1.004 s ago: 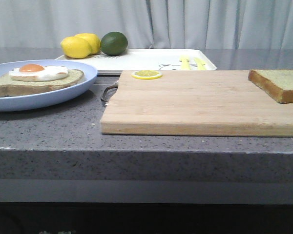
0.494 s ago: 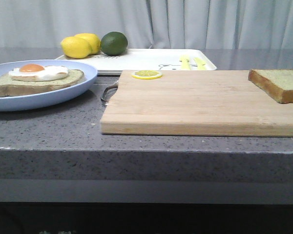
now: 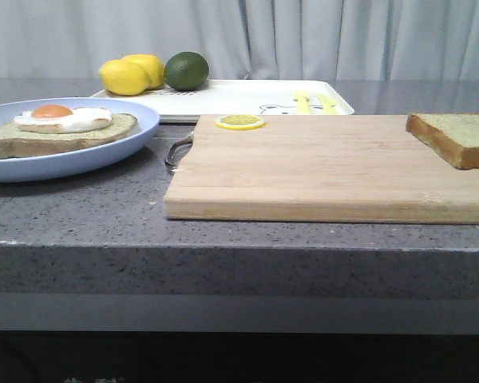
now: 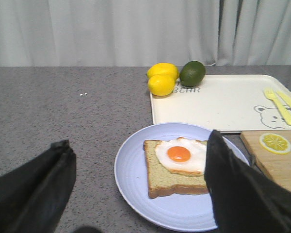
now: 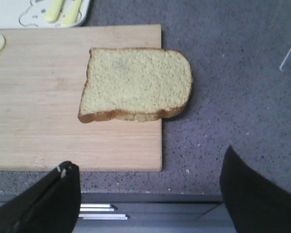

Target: Place bread and move sandwich to tray

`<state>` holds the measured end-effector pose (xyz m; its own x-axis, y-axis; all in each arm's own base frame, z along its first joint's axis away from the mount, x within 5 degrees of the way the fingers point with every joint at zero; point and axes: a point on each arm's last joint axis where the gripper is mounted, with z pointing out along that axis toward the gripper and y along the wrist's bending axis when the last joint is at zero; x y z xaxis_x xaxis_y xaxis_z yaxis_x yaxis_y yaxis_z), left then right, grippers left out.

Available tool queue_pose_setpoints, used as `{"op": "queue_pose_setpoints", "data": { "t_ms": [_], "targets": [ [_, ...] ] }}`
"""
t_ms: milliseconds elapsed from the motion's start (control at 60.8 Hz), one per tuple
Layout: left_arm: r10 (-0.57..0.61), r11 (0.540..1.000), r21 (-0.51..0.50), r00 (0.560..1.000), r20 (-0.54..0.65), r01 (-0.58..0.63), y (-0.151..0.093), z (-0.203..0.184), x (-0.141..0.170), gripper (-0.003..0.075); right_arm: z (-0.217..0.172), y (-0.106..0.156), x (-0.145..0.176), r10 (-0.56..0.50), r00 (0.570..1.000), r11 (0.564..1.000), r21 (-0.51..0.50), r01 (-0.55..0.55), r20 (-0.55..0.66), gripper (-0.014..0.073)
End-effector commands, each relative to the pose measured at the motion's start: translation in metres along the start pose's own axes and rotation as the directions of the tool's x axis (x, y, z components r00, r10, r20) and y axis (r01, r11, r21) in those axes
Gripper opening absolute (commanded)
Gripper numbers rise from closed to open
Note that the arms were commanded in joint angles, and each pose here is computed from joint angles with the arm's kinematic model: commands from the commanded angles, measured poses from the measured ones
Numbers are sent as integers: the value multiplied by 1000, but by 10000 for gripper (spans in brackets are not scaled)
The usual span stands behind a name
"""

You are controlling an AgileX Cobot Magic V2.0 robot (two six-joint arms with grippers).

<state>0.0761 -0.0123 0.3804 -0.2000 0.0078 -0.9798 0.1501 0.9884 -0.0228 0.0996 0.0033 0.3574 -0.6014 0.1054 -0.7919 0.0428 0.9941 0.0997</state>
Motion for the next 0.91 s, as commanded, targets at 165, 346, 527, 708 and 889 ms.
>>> {"op": "queue_pose_setpoints", "data": {
  "t_ms": [165,346,527,708,889],
  "targets": [
    [-5,996,86,994,107,-4,-7,-1,-16,544,26,7,-38,10,975,1000,12,-7,-221,602],
    [-1,996,90,994,110,-9,-7,-1,-16,544,59,9,-62,-26,947,999,12,31,-321,602],
    [-1,996,90,994,110,-9,-7,-1,-16,544,81,-12,-74,64,913,995,97,-27,-403,575],
    [-1,996,90,994,110,-9,-7,-1,-16,544,93,-53,-74,265,867,964,93,-249,-422,516],
    [-1,996,90,994,110,-9,-7,-1,-16,544,101,-81,-80,390,846,903,-30,-429,-365,507]
  ]
}}
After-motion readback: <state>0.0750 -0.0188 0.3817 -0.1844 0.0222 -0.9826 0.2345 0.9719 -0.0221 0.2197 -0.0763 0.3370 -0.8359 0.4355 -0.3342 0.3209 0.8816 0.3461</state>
